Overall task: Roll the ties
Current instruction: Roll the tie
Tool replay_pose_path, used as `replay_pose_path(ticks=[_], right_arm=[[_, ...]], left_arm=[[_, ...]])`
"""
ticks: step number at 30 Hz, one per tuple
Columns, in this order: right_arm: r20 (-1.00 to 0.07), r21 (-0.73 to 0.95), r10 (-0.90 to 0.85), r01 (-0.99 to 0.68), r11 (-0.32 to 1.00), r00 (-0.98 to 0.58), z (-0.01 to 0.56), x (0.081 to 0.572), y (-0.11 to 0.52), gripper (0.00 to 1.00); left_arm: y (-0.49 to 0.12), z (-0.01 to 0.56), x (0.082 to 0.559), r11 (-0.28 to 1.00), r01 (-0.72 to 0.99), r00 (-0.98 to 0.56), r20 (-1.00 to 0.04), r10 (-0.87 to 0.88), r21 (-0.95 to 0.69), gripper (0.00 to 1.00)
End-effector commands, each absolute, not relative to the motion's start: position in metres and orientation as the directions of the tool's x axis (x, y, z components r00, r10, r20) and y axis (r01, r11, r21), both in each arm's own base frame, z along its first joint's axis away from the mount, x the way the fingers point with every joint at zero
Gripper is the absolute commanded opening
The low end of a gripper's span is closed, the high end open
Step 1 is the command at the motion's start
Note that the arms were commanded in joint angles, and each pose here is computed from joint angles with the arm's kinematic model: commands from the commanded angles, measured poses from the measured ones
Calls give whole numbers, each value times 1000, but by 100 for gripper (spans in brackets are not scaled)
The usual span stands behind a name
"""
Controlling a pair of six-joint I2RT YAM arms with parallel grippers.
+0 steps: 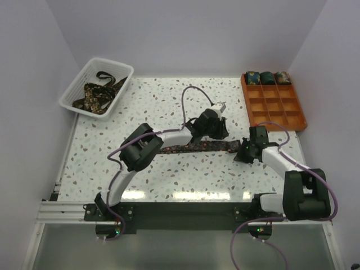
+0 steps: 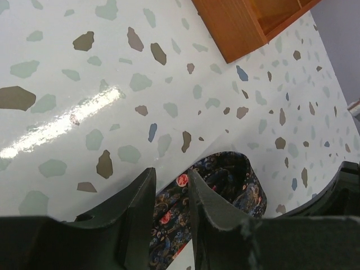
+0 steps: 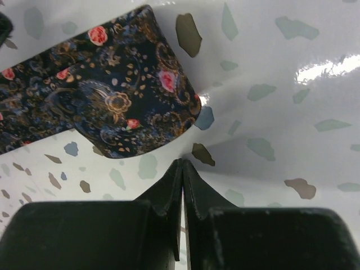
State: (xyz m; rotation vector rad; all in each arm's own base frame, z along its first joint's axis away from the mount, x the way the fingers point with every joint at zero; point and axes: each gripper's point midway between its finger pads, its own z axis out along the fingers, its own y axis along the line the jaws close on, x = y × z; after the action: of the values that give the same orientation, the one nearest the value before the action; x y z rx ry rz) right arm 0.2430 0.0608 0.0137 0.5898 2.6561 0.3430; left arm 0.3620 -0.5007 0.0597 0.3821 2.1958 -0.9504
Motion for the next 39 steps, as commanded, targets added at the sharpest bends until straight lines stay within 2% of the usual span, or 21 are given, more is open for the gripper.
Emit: replay_pose_path(ticks=[1, 16, 25, 39], right_arm=[[-375, 382, 480, 340, 859, -793, 21, 263, 68, 4], [-371, 407, 516, 364, 838, -772, 18, 271, 71, 2], [-365, 449, 547, 373, 812, -753, 16, 282, 77, 2], [-400, 449, 616, 441, 778, -679, 15, 297, 67, 2]], left_arm=[[-516, 85, 376, 647, 562, -654, -755, -33, -515, 34], [-526, 47, 383, 663, 542, -692, -721, 4, -516, 34], [-522, 14, 372, 673, 508, -747, -664, 33, -538, 33], [-519, 19, 357, 652, 506, -757, -653, 22, -565, 27]])
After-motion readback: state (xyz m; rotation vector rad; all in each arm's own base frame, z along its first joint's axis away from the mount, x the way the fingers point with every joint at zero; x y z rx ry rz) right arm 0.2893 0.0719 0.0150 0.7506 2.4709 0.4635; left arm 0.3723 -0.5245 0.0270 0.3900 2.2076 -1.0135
